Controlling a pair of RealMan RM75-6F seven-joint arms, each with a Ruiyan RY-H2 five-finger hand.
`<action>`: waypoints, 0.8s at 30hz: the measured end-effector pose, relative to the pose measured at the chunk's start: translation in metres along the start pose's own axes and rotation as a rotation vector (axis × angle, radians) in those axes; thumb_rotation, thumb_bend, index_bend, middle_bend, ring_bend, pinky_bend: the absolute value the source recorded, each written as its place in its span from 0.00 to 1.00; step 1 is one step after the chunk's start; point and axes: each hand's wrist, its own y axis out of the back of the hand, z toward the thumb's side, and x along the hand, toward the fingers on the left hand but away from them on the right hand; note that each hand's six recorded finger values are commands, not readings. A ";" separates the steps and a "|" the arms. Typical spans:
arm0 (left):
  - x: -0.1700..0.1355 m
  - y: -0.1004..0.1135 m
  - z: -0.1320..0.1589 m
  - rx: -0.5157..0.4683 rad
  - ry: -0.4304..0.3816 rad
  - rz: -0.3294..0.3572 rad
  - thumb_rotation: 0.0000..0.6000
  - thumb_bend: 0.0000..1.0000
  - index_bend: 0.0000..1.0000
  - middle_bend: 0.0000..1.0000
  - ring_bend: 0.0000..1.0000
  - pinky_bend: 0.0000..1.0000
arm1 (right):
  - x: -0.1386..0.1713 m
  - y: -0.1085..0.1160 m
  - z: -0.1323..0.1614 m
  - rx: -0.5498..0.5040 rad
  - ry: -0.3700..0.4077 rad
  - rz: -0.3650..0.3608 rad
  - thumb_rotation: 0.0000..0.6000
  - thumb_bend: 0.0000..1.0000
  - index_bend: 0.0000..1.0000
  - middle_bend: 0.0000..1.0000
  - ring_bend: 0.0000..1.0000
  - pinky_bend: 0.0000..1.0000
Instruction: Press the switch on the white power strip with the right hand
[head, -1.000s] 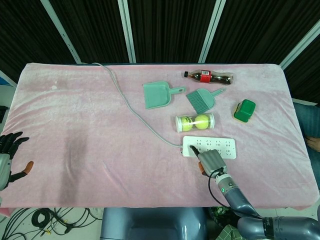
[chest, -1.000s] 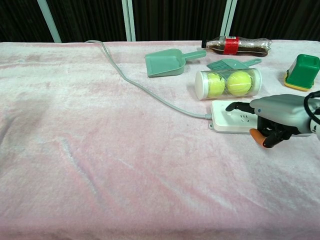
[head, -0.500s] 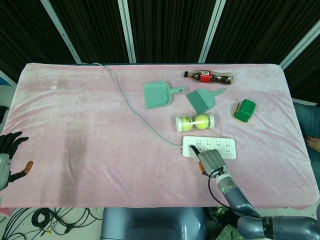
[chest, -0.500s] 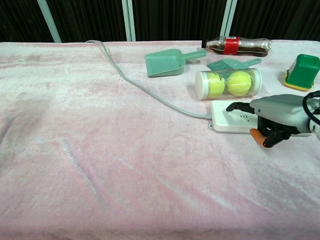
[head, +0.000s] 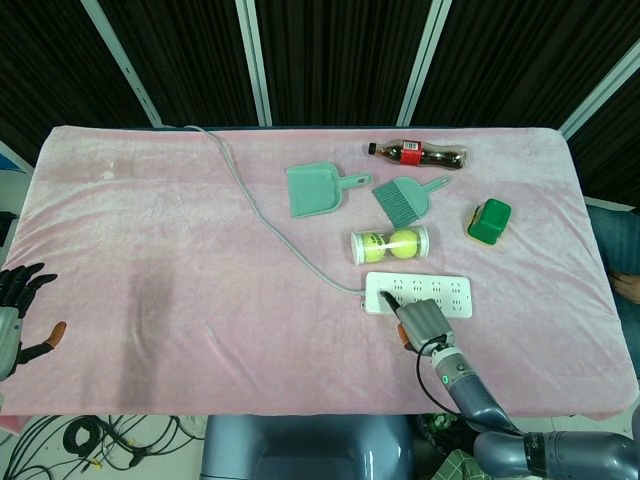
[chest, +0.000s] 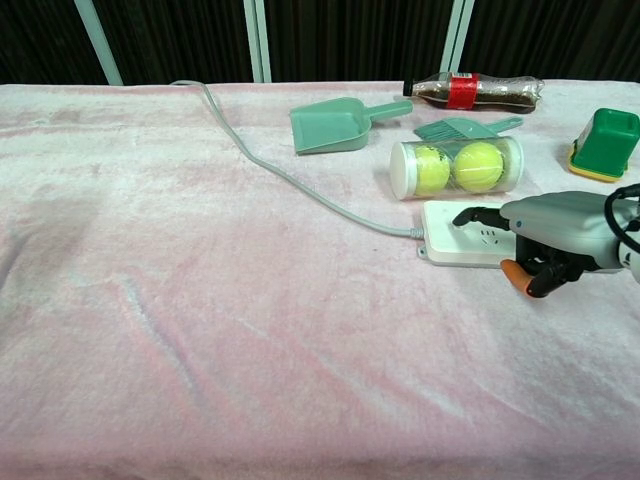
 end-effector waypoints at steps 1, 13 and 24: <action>0.000 0.000 0.000 0.000 0.000 0.000 1.00 0.31 0.20 0.11 0.05 0.08 | 0.000 0.000 0.000 0.000 -0.001 0.001 1.00 0.64 0.04 0.99 1.00 1.00; 0.000 0.000 -0.001 0.000 0.004 -0.002 1.00 0.31 0.20 0.11 0.06 0.08 | -0.001 -0.004 -0.003 -0.002 -0.004 0.013 1.00 0.64 0.13 0.99 1.00 1.00; 0.000 0.000 -0.001 -0.001 0.004 -0.004 1.00 0.31 0.20 0.11 0.06 0.08 | -0.002 -0.009 -0.003 0.008 -0.004 0.024 1.00 0.64 0.29 0.99 1.00 1.00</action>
